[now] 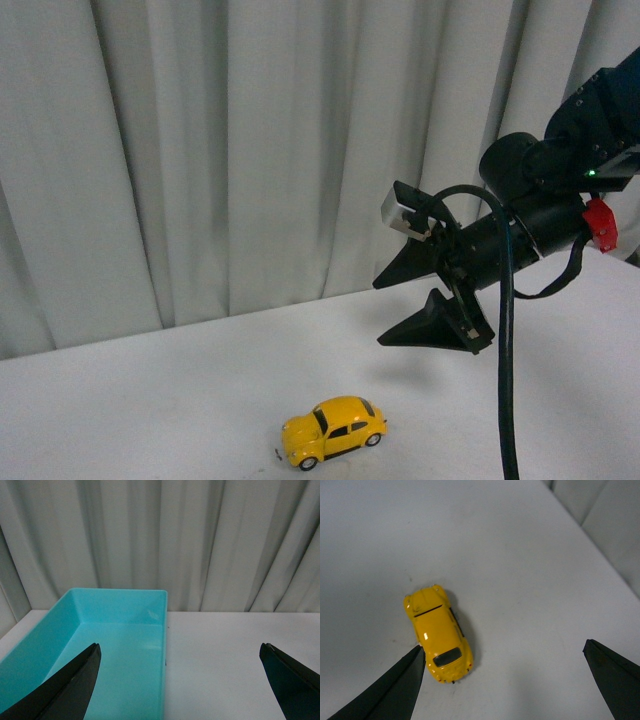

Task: Wind up and store yellow beetle toy

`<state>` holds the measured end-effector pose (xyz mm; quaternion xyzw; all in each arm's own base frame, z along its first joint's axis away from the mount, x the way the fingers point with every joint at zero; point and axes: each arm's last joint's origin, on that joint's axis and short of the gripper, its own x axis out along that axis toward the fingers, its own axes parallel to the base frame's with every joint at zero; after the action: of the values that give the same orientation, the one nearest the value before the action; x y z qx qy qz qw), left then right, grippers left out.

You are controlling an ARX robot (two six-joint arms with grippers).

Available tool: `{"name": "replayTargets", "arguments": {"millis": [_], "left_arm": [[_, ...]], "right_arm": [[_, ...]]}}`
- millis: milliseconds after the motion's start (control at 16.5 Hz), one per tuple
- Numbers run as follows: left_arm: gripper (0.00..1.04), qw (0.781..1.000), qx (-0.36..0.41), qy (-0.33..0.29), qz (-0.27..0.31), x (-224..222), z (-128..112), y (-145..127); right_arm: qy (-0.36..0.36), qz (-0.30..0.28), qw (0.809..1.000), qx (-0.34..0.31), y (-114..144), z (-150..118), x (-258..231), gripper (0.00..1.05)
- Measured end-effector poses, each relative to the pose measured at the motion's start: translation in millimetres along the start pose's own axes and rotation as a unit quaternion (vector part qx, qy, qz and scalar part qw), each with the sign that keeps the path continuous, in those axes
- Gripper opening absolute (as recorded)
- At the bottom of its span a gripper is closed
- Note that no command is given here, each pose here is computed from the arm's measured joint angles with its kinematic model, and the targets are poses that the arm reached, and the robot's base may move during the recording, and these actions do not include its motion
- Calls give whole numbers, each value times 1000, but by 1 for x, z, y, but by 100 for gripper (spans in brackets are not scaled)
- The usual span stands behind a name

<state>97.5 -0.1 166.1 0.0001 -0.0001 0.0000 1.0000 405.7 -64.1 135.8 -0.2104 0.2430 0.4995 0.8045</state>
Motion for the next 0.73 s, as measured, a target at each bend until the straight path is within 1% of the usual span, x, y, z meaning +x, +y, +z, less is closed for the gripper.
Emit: {"name": "replayTargets", "arguments": {"millis": [61, 182, 425, 485, 607, 728], "left_arm": [[98, 1000, 0, 0, 0, 0, 0, 0], [98, 1000, 0, 0, 0, 0, 0, 0], [98, 1000, 0, 0, 0, 0, 0, 0], [98, 1000, 0, 0, 0, 0, 0, 0], [98, 1000, 0, 0, 0, 0, 0, 0], [98, 1000, 0, 0, 0, 0, 0, 0]], "right_arm": [[6, 32, 999, -2, -1, -3, 8, 98], [15, 71, 997, -15, 0, -6, 22, 98], [20, 128, 989, -64, 6, -1, 48, 98], [25, 139, 987, -78, 8, -1, 53, 98], [29, 154, 984, -85, 12, -5, 59, 98], [38, 151, 982, -105, 16, -10, 67, 98]]}}
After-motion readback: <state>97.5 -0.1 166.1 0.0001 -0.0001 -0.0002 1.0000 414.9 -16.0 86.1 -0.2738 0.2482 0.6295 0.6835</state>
